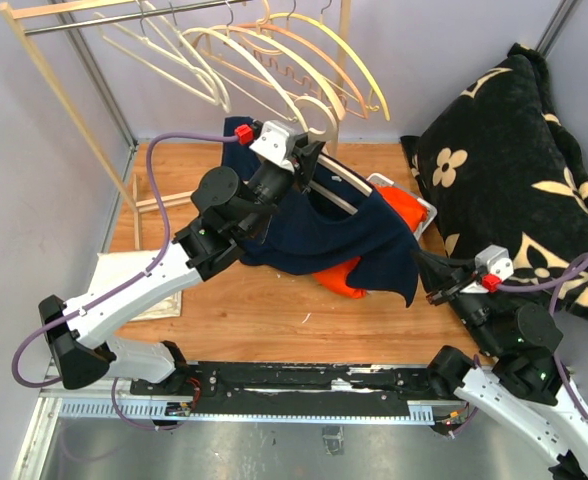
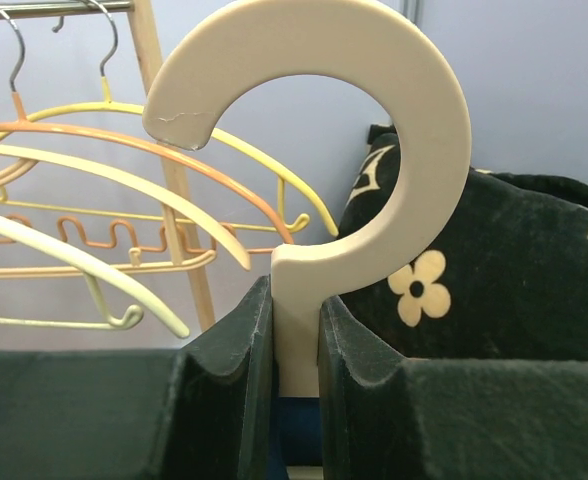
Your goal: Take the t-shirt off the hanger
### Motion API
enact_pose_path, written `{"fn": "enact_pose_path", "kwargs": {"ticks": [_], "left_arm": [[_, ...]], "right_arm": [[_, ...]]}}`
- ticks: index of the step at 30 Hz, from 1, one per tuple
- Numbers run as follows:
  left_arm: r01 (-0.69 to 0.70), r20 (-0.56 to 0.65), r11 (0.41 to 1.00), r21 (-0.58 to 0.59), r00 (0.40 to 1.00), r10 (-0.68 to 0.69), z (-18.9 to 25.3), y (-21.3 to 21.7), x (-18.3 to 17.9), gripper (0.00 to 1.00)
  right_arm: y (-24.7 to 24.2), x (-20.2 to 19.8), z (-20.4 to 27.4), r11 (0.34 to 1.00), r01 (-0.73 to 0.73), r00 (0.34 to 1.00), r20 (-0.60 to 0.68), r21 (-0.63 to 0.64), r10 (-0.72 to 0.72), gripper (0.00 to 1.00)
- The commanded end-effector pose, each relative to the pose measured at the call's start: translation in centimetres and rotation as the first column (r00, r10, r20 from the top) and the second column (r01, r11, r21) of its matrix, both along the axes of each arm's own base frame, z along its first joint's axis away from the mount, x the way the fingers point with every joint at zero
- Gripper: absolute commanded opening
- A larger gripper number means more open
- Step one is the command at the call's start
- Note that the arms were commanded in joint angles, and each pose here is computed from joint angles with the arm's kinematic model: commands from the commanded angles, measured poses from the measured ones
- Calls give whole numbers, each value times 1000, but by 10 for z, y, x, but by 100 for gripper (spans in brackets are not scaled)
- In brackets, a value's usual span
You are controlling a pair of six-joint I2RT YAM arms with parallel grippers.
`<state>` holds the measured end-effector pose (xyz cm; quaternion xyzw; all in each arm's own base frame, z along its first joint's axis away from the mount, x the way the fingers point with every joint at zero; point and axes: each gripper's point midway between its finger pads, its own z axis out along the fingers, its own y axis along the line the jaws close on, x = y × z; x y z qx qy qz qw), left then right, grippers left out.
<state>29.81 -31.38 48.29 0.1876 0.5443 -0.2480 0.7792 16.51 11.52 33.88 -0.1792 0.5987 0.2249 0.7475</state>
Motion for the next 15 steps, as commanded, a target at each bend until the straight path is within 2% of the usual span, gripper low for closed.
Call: {"fn": "enact_pose_path", "kwargs": {"ticks": [1, 9, 15], "left_arm": [[-51, 57, 989, -139, 997, 59, 48, 29, -9, 0], [-100, 64, 977, -188, 991, 114, 65, 46, -8, 1], [-115, 64, 973, -201, 989, 130, 69, 51, -7, 0]], "right_arm": [[-7, 0, 0, 996, 30, 999, -20, 90, -29, 1], [-25, 4, -43, 957, 149, 975, -200, 250, -100, 1], [-31, 10, -72, 951, 225, 942, -298, 212, -156, 1]]}}
